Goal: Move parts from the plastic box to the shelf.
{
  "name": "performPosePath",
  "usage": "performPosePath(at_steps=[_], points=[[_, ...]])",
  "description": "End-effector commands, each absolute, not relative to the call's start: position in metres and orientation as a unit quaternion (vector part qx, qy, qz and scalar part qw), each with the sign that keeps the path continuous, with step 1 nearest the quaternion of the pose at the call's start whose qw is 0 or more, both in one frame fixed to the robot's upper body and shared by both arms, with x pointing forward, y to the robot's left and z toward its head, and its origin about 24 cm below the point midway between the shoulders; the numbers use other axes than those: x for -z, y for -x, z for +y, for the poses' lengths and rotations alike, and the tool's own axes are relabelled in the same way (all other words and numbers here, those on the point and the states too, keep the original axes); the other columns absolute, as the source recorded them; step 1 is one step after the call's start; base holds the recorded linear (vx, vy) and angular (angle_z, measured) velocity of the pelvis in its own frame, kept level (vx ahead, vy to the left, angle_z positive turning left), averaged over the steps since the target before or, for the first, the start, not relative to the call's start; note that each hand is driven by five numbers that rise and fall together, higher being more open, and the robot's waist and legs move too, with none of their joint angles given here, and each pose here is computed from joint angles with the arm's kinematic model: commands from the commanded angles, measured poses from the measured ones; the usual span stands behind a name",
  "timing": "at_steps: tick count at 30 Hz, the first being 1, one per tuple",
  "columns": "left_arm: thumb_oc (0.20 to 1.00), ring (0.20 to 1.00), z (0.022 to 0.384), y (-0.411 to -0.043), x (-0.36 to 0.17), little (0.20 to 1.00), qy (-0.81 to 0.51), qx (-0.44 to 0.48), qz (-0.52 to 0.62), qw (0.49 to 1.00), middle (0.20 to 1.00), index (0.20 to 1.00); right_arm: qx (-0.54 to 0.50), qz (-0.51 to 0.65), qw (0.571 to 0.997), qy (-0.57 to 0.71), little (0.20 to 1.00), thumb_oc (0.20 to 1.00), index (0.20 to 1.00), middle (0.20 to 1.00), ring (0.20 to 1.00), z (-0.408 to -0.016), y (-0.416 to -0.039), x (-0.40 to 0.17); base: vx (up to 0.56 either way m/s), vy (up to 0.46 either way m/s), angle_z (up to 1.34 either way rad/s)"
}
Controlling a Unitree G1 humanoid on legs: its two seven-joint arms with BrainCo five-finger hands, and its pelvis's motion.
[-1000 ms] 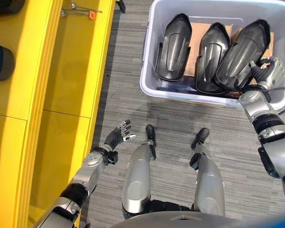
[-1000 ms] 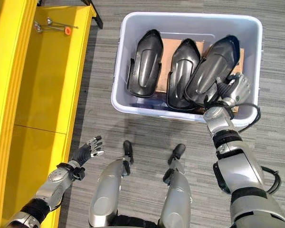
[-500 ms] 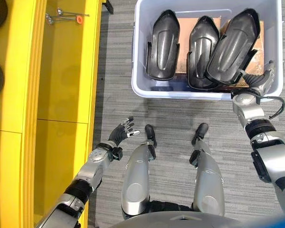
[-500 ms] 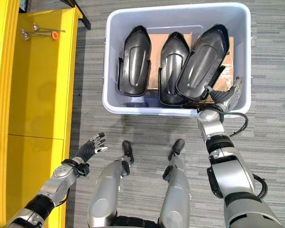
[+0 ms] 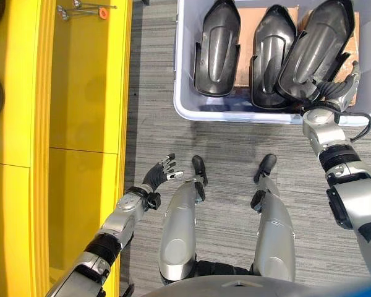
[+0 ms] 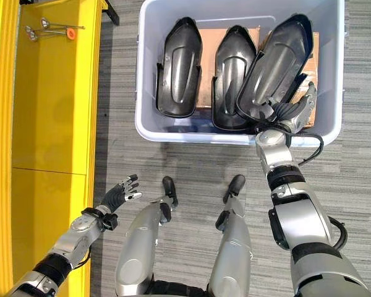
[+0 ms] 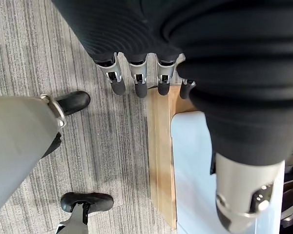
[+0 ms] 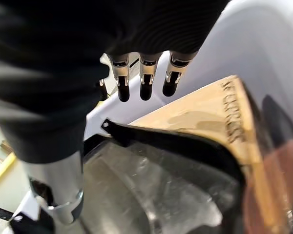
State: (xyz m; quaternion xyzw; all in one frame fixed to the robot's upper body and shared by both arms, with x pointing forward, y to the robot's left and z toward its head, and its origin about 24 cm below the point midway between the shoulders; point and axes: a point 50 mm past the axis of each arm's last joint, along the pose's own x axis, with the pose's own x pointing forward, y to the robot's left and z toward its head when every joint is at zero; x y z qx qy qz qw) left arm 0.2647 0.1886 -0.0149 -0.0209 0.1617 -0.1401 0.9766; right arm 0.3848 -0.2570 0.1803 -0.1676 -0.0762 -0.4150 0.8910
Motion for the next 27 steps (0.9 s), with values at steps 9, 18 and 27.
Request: performPosePath(at_steps=[9,18,27], points=[[1.000,1.000,0.175,-0.251,0.021,1.000,0.031,0.160,0.165,0.973,1.000,1.000,0.424,-0.167,0.883,0.116,1.000,1.000,1.000,1.000,1.000,-0.260,-0.383,-0.220,0.01,0.006,0.00],[1.000,1.000,0.171,-0.250,0.021,1.000,0.026,0.167,0.168,0.971,1.000,1.000,0.440,-0.134,0.884,0.080,1.000,1.000,1.000,1.000,1.000,-0.266,-0.385,-0.218,0.00,-0.001,0.01],[1.000,1.000,0.165,-0.250,0.023,1.000,0.041,0.169,0.173,0.969,1.000,1.000,0.459,-0.113,0.878,0.079,1.000,1.000,1.000,1.000,1.000,-0.267,-0.387,-0.217,0.03,0.010,0.00]])
